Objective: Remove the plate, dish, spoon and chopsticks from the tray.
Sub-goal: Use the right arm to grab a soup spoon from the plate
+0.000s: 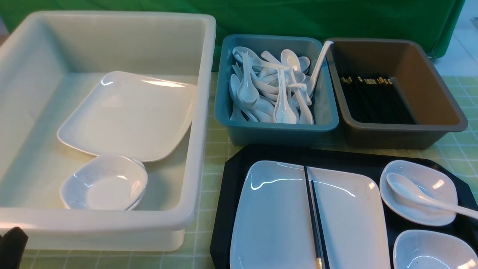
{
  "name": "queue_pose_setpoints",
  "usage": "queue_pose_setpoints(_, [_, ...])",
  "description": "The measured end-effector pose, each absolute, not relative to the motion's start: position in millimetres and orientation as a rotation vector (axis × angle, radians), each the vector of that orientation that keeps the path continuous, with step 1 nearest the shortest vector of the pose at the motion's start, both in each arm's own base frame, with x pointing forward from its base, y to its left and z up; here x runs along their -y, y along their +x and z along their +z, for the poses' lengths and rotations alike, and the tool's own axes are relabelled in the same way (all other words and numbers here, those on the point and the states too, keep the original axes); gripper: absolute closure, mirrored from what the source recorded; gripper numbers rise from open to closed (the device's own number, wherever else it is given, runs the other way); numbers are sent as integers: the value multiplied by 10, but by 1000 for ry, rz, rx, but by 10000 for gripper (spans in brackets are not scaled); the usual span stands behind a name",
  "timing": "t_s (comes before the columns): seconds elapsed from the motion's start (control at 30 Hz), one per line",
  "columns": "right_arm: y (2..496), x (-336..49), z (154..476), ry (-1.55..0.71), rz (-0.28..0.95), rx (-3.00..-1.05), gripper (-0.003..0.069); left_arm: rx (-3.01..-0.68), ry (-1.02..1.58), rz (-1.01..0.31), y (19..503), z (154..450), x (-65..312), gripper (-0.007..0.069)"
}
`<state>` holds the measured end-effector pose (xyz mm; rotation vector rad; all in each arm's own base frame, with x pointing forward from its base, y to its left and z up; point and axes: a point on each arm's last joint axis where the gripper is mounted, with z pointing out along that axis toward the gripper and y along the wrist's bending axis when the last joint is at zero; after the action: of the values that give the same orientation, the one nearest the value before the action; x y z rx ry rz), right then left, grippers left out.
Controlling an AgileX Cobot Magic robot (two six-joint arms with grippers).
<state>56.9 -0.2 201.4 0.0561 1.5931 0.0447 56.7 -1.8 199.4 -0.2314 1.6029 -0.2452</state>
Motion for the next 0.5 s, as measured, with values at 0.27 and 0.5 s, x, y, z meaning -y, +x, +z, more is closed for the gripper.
queue_pose_setpoints(0.27, [537,33,2273,417,475,-1254,417,-1357,-411,-414,555,2183,-36,400])
queue_pose_setpoints(0.5, [501,45,2387,444,560,-1128,430,-955,-463,-455,432,2486,-153,440])
